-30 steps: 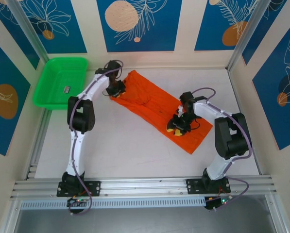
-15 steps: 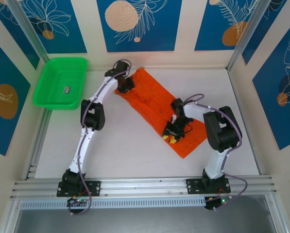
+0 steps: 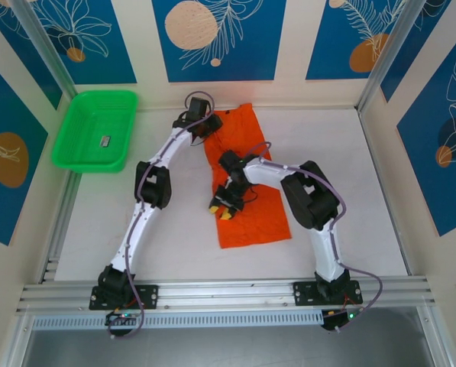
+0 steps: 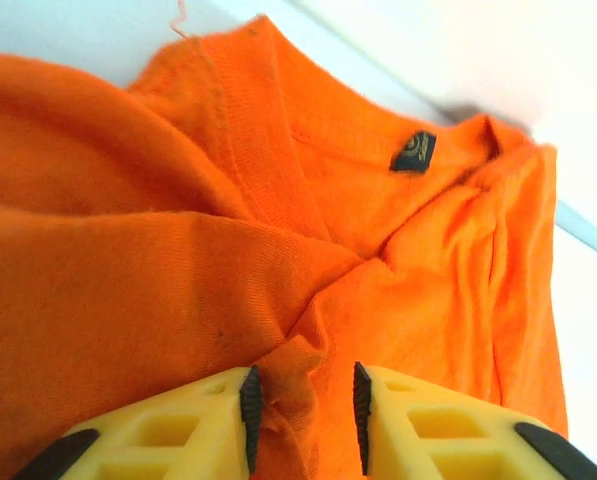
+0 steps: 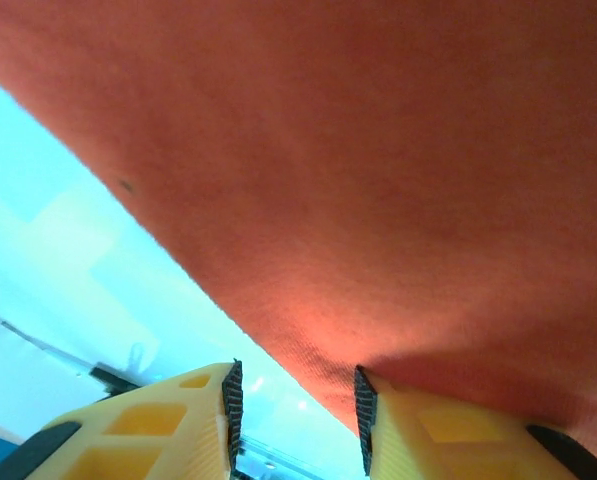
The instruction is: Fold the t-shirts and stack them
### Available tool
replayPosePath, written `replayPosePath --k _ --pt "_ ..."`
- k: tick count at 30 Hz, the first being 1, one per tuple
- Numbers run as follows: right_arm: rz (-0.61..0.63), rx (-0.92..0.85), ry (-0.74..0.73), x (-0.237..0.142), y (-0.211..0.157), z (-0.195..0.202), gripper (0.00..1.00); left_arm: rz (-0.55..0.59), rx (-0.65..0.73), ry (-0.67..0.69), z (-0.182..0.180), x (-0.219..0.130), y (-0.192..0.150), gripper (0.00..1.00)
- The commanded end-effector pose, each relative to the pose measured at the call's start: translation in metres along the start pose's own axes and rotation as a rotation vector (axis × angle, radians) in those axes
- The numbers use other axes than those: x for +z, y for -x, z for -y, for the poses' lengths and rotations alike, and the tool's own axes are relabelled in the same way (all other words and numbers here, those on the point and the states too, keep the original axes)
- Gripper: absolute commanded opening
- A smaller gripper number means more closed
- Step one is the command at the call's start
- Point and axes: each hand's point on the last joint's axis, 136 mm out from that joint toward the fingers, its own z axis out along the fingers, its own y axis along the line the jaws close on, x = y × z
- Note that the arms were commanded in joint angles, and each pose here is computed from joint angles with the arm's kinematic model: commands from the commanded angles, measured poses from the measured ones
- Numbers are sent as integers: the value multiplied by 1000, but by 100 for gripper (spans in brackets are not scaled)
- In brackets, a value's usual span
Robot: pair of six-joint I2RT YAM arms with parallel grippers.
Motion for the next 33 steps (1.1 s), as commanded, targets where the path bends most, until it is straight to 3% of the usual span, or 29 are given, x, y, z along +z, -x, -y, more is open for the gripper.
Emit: replayPosePath --k 1,6,10,13,16,20,23,27,31,33 --pt "-13 45 -5 24 1 -12 39 72 0 -28 7 5 12 37" --pt "13 -10 4 13 -5 -26 42 64 60 -51 26 -16 22 50" --pt "49 -131 78 -15 -11 -54 55 77 72 -89 47 -46 43 66" --pt "69 -261 159 -50 -14 -79 59 83 78 -128 69 -87 65 83" --pt "119 -417 223 -96 -25 -92 62 86 117 -84 79 -137 80 98" --pt "183 -491 265 -143 -41 -71 63 47 111 2 71 -183 78 100" --pt "273 -362 250 -164 -32 -6 63 -31 98 119 44 -207 47 97" --pt "286 -103 268 -161 -31 98 60 -243 58 127 1 -224 -44 80" --pt "227 -4 292 -138 -50 143 57 -481 101 134 -43 -258 -146 63" --pt "187 23 263 -123 -58 157 56 -581 124 126 -58 -279 -188 60"
